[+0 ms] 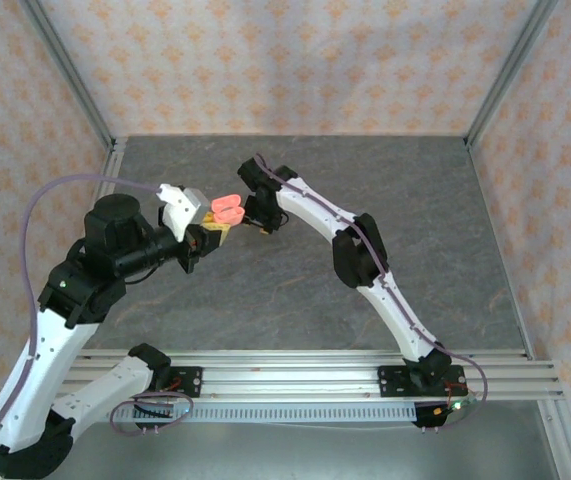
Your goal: Insert wireless bluetooth earbuds into charging case
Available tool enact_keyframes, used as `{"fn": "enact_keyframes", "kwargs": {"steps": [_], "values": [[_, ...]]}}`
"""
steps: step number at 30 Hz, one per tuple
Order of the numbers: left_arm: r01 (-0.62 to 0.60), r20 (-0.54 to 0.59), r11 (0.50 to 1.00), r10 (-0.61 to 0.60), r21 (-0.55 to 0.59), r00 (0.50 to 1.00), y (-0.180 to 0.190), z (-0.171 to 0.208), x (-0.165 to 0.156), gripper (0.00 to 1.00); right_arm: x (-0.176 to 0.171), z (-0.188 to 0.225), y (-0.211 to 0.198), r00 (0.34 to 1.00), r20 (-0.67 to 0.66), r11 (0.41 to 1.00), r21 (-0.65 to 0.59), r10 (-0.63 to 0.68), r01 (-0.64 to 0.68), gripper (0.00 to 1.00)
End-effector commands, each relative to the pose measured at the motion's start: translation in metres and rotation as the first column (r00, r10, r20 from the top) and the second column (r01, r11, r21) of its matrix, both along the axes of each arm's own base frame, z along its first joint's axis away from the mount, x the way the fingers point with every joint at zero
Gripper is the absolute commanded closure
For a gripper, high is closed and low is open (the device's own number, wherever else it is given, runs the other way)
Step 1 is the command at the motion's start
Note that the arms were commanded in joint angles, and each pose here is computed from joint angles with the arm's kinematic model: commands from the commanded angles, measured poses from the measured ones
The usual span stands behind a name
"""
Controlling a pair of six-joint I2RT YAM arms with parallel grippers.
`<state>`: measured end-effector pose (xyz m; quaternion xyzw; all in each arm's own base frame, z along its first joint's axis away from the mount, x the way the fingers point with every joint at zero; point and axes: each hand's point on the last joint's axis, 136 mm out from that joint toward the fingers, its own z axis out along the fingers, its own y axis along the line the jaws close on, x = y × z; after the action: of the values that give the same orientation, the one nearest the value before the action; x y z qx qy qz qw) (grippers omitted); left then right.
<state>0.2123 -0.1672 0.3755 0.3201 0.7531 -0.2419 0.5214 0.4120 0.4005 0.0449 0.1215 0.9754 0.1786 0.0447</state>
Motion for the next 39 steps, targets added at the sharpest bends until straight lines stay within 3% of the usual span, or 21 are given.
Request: {"fn": "enact_keyframes", "kwargs": {"steps": [1,31,39], "values": [[0.012,0.037,1.0,-0.013,0.012,0.999,-0.002,0.006,0.002,1.0,0.017,0.004,-0.002,0.998,0.049,0.999,0.005,-0.04,0.04,0.6],[0.028,0.004,0.999,-0.028,0.029,1.0,-0.002,0.0,-0.002,1.0,0.04,-0.023,0.004,0.991,0.123,0.999,0.002,-0.043,0.043,0.6],[0.028,-0.001,0.999,-0.028,0.035,1.0,-0.002,-0.003,-0.003,1.0,0.04,-0.029,0.008,0.992,0.124,1.0,0.012,-0.016,0.014,0.66]]}}
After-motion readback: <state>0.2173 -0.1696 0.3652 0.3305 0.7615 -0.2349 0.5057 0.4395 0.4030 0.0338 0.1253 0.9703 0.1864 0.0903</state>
